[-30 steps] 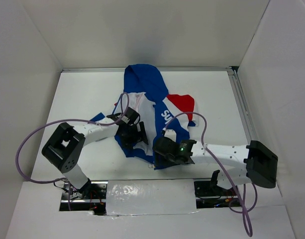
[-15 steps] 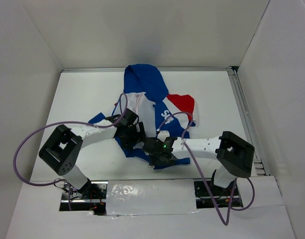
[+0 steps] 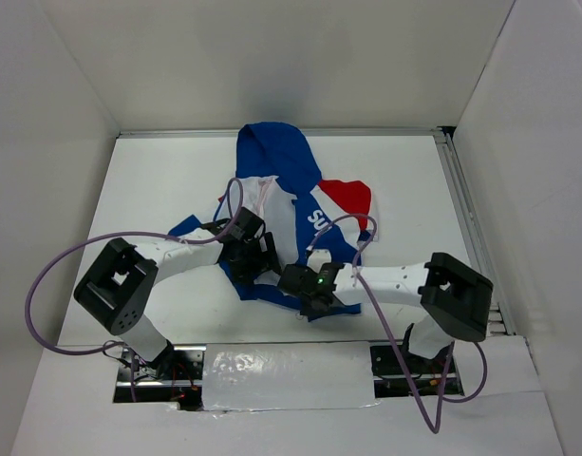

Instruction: Zip up the jacket

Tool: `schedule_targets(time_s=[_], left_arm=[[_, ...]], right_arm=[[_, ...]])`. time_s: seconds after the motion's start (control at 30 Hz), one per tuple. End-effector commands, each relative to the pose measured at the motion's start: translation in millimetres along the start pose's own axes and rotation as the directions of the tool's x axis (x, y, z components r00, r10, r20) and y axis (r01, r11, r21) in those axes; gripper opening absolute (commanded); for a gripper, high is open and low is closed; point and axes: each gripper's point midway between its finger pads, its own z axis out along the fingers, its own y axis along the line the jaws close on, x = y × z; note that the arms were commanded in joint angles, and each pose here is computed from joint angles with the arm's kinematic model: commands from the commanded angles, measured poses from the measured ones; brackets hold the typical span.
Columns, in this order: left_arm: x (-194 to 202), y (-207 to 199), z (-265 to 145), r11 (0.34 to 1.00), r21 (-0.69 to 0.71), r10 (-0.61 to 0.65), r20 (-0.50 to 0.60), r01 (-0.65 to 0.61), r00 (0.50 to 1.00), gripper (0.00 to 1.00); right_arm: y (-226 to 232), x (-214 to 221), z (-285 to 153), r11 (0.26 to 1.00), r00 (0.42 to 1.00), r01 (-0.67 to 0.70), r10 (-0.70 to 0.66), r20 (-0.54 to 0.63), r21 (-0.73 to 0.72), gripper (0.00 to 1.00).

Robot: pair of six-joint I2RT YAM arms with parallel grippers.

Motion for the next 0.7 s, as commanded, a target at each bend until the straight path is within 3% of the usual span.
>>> schedule_targets(time_s=[0.0, 0.1, 0.2, 0.3, 0.37, 0.47, 0.63, 0.67], left_arm=[[-3.1, 21.8, 3.8, 0.997, -0.081, -0.02, 0.013, 0.021, 1.0, 0.98], [-7.4, 29.6, 5.4, 0.995, -0.085, -0.042, 0.016, 0.043, 0.999, 0.98], [-9.2, 36.9, 6.6, 0.992, -0.109, -0.053, 0.02, 0.055, 0.998, 0.98], [-11.7, 38.8, 7.2, 0.991, -0.122, -0.059, 0.028, 0.062, 0.998, 0.98], [-12.6, 41.1, 8.2, 0.989, -0.13, -0.064, 0.027, 0.067, 0.998, 0.98], [-11.0, 41.5, 9.4, 0.989, -0.131, -0.063, 0.017, 0.064, 0.998, 0.97], [-13.8, 18.3, -3.4, 1.0, -0.002, 0.022, 0.036, -0.022, 0.999, 0.99], [-14.1, 10.1, -12.9, 0.999, 0.033, 0.039, 0.052, -0.04, 0.998, 0.99]], right_arm=[[-13.4, -2.8, -6.8, 0.999, 0.998, -0.042, 0.042, 0.036, -0.017, 0.33], [-18.9, -5.6, -19.3, 0.997, 0.997, -0.045, 0.048, 0.054, -0.066, 0.31], [-23.4, -10.7, -27.1, 0.993, 0.996, -0.045, 0.053, 0.076, -0.111, 0.23], [-23.4, -17.3, -33.2, 0.985, 0.994, -0.053, 0.068, 0.087, -0.163, 0.23], [-23.4, -22.5, -38.0, 0.979, 0.992, -0.058, 0.079, 0.098, -0.195, 0.12], [-22.9, -30.5, -45.2, 0.97, 0.987, -0.067, 0.099, 0.126, -0.235, 0.14], [-6.9, -50.5, -60.2, 0.913, 0.976, -0.066, 0.143, 0.166, -0.402, 0.08], [-5.3, -53.9, -61.9, 0.902, 0.974, -0.072, 0.156, 0.167, -0.426, 0.01]])
